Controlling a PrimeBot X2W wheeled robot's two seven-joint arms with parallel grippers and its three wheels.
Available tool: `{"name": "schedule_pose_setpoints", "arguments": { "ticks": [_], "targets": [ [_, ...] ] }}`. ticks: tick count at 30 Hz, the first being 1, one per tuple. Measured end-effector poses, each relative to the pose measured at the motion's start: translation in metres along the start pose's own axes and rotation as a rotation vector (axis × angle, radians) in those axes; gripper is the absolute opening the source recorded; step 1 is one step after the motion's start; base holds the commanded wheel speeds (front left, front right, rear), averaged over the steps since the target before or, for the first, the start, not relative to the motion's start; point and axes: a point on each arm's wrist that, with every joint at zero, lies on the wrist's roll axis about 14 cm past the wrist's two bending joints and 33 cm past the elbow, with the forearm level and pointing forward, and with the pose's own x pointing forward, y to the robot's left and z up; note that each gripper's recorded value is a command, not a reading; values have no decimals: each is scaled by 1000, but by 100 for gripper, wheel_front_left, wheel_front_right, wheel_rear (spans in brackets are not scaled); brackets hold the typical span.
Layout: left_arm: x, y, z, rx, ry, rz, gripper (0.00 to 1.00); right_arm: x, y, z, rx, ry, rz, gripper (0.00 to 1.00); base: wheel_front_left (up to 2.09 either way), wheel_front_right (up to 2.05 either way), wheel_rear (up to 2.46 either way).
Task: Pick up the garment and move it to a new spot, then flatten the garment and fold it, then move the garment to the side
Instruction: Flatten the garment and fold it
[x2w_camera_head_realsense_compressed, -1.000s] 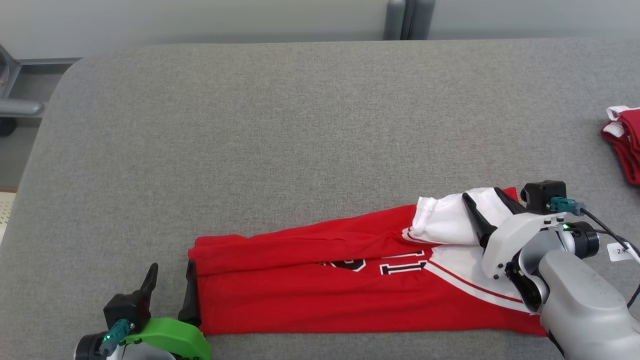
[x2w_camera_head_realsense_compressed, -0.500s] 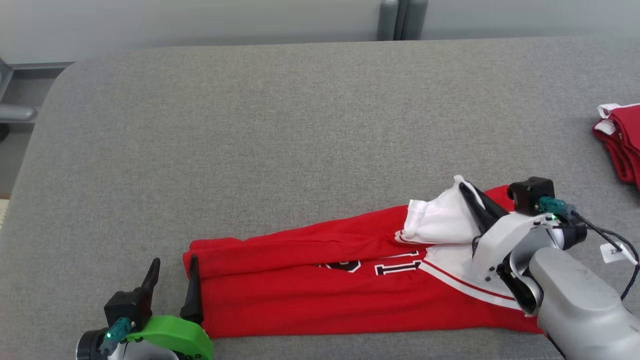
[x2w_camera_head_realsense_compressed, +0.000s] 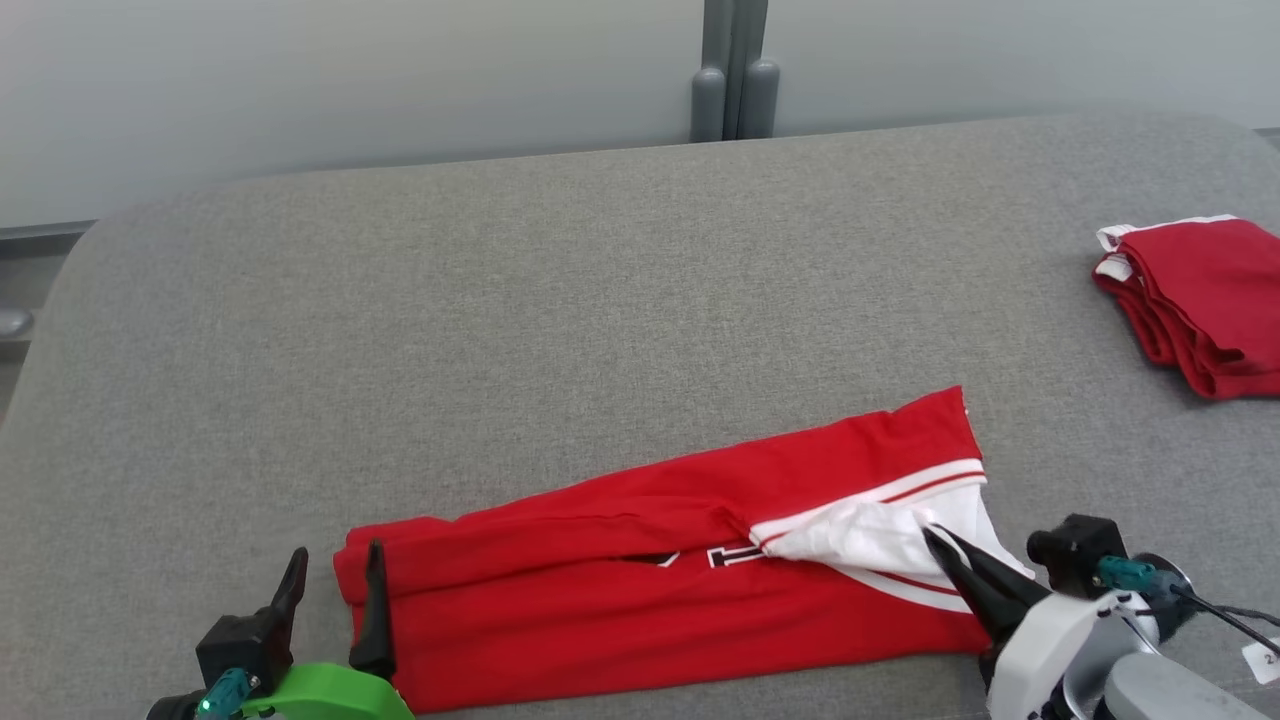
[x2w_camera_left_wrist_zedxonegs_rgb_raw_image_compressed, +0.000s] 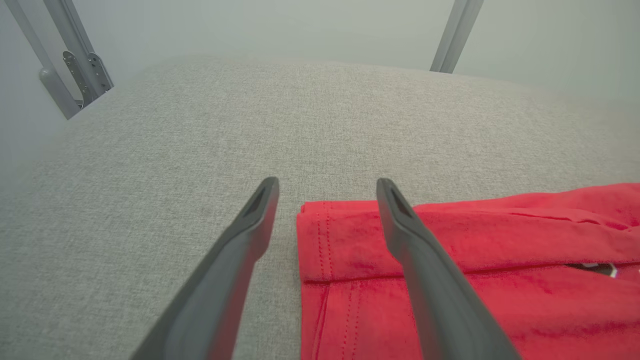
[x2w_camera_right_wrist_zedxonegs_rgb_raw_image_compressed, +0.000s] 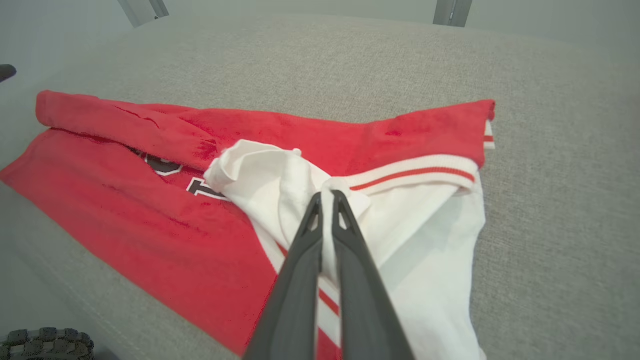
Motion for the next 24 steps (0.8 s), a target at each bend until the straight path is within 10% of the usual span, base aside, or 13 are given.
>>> {"name": "schedule_pose_setpoints", "arguments": {
  "ticks": [1,24],
  "targets": [
    [0,-2,0,1,-1,-6,100,-8,-5,-10,3,29,-21,100,0,0,0],
    [-2,7,-4,9,12,19,100,22,-53,-43,163,80,-273,100,0,0,0]
  ]
}}
